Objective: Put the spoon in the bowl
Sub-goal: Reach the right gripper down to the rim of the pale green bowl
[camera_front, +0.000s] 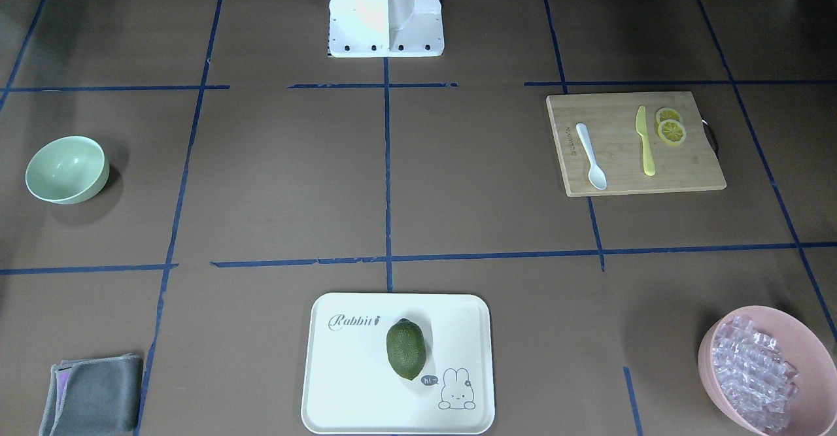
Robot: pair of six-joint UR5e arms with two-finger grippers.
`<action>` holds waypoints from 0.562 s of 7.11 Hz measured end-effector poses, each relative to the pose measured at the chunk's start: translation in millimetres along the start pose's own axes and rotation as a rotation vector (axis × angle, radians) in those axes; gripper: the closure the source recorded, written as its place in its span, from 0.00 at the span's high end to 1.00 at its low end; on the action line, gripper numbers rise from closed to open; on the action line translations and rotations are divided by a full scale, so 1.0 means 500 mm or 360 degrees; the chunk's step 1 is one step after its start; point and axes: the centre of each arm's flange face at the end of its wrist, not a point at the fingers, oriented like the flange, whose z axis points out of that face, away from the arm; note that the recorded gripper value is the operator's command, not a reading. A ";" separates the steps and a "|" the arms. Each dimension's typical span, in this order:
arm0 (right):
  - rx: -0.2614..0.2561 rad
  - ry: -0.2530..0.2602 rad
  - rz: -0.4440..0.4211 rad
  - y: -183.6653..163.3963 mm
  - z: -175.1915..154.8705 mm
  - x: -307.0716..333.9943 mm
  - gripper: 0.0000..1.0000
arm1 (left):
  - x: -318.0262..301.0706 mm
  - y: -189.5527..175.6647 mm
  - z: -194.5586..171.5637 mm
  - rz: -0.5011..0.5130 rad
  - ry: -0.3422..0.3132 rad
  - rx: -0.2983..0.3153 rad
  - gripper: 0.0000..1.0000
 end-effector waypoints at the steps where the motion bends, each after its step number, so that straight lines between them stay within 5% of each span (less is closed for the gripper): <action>1: 0.0020 -0.0023 0.0026 -0.009 0.048 -0.041 1.00 | 0.000 0.000 0.000 0.0001 0.0000 -0.0001 1.00; 2: 0.0039 -0.0035 0.0049 -0.010 0.099 -0.067 0.99 | 0.001 0.000 0.000 0.0002 0.0000 0.0000 1.00; 3: 0.0059 -0.0039 0.0064 -0.016 0.139 -0.085 0.82 | 0.002 -0.001 -0.001 0.0004 0.0000 0.0001 1.00; 4: 0.0069 -0.0047 0.0091 -0.030 0.166 -0.103 0.41 | 0.004 -0.001 -0.002 0.0007 -0.0001 0.0004 1.00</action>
